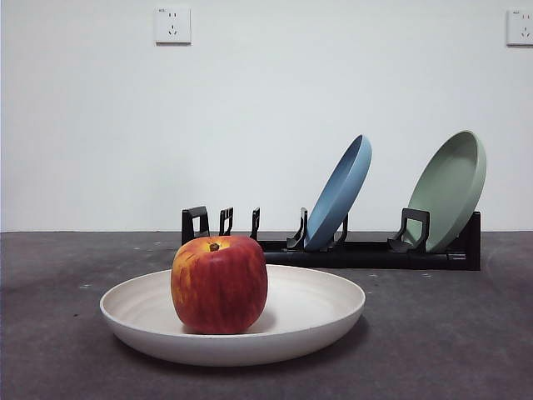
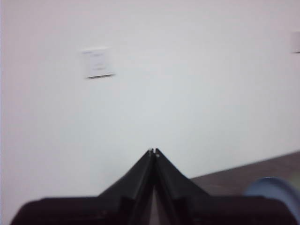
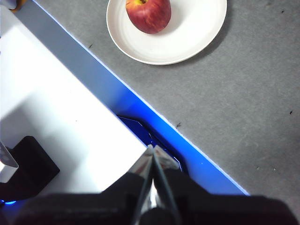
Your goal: Take the yellow plate from the plate rack,put the plate on the table,take the apple from the table,put the apple in the plate
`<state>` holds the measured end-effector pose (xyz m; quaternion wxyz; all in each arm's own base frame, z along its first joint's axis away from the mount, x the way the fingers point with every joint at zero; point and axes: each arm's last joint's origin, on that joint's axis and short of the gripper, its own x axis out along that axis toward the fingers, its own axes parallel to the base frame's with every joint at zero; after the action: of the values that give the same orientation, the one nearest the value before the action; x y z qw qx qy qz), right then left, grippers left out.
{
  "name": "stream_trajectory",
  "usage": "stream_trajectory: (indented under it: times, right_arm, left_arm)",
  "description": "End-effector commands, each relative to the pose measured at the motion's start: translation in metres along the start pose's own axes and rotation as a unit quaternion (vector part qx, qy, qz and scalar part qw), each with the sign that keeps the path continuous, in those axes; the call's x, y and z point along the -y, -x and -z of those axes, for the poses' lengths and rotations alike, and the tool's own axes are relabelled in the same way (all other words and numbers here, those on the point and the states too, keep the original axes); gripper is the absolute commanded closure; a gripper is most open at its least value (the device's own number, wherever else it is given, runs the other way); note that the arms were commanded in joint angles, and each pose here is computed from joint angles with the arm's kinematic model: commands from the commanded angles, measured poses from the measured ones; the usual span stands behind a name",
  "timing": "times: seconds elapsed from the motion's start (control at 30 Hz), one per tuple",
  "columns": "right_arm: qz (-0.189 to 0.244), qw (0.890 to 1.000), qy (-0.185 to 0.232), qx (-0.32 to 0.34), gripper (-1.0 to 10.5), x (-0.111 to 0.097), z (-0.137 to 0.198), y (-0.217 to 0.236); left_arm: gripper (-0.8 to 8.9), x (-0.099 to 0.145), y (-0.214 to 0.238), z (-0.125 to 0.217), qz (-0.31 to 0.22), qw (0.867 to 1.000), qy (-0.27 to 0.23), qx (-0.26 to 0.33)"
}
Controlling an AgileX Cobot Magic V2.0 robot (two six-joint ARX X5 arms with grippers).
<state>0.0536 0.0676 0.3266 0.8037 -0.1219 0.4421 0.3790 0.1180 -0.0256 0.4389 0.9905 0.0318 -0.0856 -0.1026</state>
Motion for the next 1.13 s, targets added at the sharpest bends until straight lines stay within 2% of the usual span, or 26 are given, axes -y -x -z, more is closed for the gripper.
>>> stream_trajectory:
  times: [0.03, 0.2, 0.37, 0.57, 0.87, 1.13]
  right_arm:
    - [0.002, 1.0, -0.003, 0.003, 9.5, 0.0, 0.0, 0.0]
    - [0.002, 1.0, -0.003, 0.003, 9.5, 0.0, 0.0, 0.0]
    - [0.002, 1.0, -0.003, 0.003, 9.5, 0.0, 0.0, 0.0]
    - [0.002, 1.0, -0.003, 0.003, 9.5, 0.0, 0.0, 0.0]
    - [0.002, 1.0, -0.003, 0.003, 9.5, 0.0, 0.0, 0.0]
    - [0.002, 1.0, -0.003, 0.003, 9.5, 0.0, 0.0, 0.0]
  left_arm:
    - [8.17, -0.005, 0.01, 0.036, -0.033, 0.999, -0.012, -0.004]
    - [8.17, -0.008, 0.029, 0.101, -0.072, 0.997, -0.018, -0.015]
    - [8.17, -0.006, 0.045, 0.165, -0.088, 0.994, -0.017, -0.056]
    - [8.17, -0.003, 0.057, 0.221, -0.097, 0.991, -0.003, -0.093]
    - [8.17, 0.001, 0.067, 0.27, -0.096, 0.986, 0.013, -0.132]
    - [8.17, 0.003, 0.074, 0.287, -0.096, 0.976, 0.046, -0.19]
